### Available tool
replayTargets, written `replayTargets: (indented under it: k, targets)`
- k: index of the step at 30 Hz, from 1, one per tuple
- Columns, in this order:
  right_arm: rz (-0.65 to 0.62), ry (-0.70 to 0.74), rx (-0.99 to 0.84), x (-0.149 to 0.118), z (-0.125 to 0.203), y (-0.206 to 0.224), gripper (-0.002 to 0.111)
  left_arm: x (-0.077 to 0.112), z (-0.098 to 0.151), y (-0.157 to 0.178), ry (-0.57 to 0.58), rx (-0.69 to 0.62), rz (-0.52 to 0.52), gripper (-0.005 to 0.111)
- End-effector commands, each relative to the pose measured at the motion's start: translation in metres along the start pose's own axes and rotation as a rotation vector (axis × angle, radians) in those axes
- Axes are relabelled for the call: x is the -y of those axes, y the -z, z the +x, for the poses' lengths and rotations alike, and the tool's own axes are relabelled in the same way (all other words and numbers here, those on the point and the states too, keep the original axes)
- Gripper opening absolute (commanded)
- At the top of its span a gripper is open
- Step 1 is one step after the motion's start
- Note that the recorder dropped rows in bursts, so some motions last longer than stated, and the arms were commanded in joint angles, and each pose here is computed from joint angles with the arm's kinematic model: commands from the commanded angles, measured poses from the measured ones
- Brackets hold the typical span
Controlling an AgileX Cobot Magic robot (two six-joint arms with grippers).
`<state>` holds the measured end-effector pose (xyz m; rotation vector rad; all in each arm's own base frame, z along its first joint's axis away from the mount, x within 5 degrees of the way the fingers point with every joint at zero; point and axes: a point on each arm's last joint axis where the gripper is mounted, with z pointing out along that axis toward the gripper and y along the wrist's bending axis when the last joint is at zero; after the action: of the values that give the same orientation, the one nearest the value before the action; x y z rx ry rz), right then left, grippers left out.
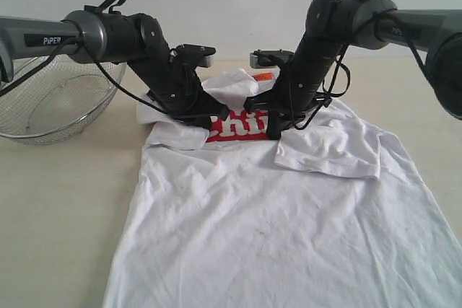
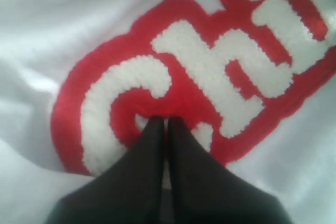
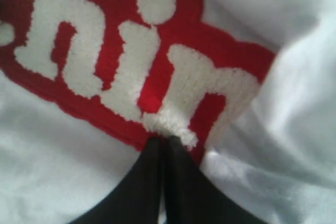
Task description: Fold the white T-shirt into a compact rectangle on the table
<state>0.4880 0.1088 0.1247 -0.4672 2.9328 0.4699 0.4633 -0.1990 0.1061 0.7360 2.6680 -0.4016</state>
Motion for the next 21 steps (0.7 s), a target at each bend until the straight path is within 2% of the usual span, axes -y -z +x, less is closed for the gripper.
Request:
replayTargets:
  k: [1, 9, 11, 13, 14, 17, 21]
  targets:
    - [-0.006, -0.005, -0.057, 0.004, 0.005, -0.014, 0.000, -0.012, 0.011, -0.015, -0.016, -0.047, -0.044, 0.004]
    - [0.001, 0.006, -0.137, 0.005, 0.013, -0.014, 0.000, -0.045, 0.019, -0.006, 0.073, -0.067, -0.057, 0.004]
    - [0.012, 0.017, -0.093, 0.006, 0.009, -0.013, 0.000, -0.038, 0.013, -0.001, 0.006, -0.026, -0.003, 0.004]
    - [-0.010, 0.036, -0.028, 0.002, 0.003, -0.008, 0.000, -0.023, -0.001, 0.017, 0.001, 0.056, 0.068, 0.004]
    - [-0.044, 0.050, 0.004, -0.003, 0.000, -0.003, 0.000, -0.016, -0.009, 0.037, 0.000, 0.093, 0.084, 0.004]
    - [-0.059, 0.100, 0.059, -0.009, -0.005, 0.011, 0.000, -0.009, -0.025, 0.091, -0.066, 0.174, 0.031, 0.004]
    - [-0.118, 0.202, 0.106, -0.017, -0.008, 0.019, 0.000, -0.002, -0.031, 0.133, -0.084, 0.235, 0.015, 0.004]
